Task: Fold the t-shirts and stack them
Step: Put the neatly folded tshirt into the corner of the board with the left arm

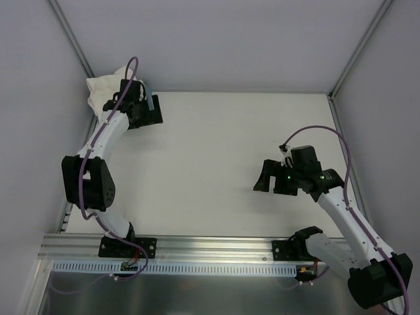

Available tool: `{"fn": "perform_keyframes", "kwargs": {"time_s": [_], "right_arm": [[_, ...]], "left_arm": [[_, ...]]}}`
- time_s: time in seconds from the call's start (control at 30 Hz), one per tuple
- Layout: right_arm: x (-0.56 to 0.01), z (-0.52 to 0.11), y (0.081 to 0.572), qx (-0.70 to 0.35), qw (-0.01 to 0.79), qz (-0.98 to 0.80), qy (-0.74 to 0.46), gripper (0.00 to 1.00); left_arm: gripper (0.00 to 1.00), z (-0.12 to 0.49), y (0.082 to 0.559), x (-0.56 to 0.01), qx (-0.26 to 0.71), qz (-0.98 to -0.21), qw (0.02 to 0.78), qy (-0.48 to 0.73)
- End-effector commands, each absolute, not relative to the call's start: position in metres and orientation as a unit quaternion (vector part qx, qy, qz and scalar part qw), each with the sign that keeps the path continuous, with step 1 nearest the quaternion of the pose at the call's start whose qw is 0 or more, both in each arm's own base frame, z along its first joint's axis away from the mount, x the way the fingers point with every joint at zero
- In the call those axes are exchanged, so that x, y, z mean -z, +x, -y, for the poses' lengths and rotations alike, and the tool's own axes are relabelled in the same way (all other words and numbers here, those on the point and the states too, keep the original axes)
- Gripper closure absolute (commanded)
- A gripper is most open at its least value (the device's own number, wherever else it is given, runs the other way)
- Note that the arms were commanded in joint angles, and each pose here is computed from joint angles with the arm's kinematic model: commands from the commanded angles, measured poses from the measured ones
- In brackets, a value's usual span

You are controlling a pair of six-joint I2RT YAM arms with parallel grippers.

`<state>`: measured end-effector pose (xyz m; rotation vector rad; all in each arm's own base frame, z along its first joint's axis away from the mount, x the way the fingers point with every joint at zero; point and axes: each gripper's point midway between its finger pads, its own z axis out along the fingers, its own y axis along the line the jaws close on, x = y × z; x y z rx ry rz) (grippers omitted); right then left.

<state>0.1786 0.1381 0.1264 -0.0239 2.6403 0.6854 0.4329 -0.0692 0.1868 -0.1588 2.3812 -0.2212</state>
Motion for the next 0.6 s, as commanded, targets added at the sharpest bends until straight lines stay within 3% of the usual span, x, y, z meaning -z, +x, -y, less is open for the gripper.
{"fn": "perform_keyframes", "kwargs": {"time_s": [0.0,0.23,0.57], "right_arm": [[-0.146,-0.133,0.171,-0.246,0.222,-0.943,0.001,0.0],[-0.151,-0.12,0.157,-0.225,0.231,-0.946,0.0,0.01],[-0.148,-0.111,0.148,-0.212,0.239,-0.948,0.003,0.01]], "left_arm": [[0.01,0.018,0.413,-0.135,0.003,-0.948,0.273,-0.163],[0.02,-0.007,0.426,-0.099,0.029,-0.939,0.226,-0.256],[0.01,-0.048,0.437,-0.077,0.01,-0.932,0.202,-0.301]]}}
